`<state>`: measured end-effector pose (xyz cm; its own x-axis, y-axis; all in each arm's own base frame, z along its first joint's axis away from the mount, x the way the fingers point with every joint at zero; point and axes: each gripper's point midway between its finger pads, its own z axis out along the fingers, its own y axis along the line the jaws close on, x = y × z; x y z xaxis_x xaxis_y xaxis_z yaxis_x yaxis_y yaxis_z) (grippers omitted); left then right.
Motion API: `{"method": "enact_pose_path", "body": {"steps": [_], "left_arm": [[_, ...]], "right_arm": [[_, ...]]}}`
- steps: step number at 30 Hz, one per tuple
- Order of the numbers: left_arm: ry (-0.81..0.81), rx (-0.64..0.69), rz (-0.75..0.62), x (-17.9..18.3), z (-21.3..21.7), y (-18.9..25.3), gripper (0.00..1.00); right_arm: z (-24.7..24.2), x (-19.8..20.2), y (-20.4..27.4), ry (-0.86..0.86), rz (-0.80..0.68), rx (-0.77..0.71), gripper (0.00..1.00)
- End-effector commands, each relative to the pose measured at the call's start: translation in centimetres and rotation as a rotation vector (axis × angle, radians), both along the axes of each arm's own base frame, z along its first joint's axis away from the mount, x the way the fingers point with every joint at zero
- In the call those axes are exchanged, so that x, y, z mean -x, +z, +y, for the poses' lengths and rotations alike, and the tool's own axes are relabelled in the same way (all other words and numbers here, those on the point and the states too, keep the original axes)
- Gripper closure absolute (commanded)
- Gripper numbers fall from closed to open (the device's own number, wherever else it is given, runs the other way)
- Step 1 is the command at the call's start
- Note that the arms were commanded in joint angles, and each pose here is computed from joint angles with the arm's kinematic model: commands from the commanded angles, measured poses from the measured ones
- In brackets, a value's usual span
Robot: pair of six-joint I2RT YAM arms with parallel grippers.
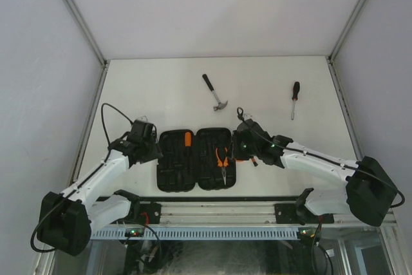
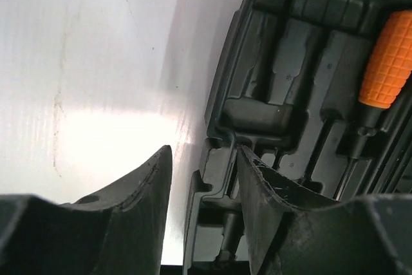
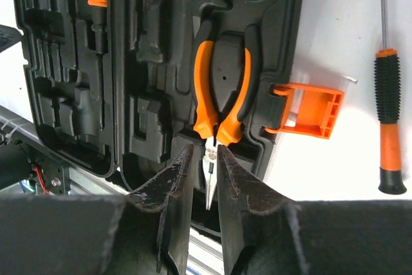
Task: Sort the tools into containers
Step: Place the screwdriver in the storage box.
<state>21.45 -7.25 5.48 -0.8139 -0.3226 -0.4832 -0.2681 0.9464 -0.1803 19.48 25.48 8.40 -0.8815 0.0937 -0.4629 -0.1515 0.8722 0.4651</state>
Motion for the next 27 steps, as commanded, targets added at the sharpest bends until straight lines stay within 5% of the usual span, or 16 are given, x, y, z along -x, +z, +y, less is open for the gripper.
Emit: {"method": "enact_pose_path", "body": {"steps": [1, 10, 27], "left_arm": [[0.015, 0.06, -0.001, -0.2, -0.8, -0.9, 0.5], [0.043, 0.089, 0.056, 0.3, -1.3, -3.7, 0.51], [0.239, 0.207, 0.005, 1.8, -0.1, -4.5, 0.91]], "right_arm": [[2.0, -1.3, 2.8, 0.029, -0.076, -0.064, 0.8], [1.8, -1.3, 2.6, 0.031, -0.074, -0.052, 0.8], [1.8, -1.2, 2.4, 0.029, -0.067, -0.05, 0.8]]}}
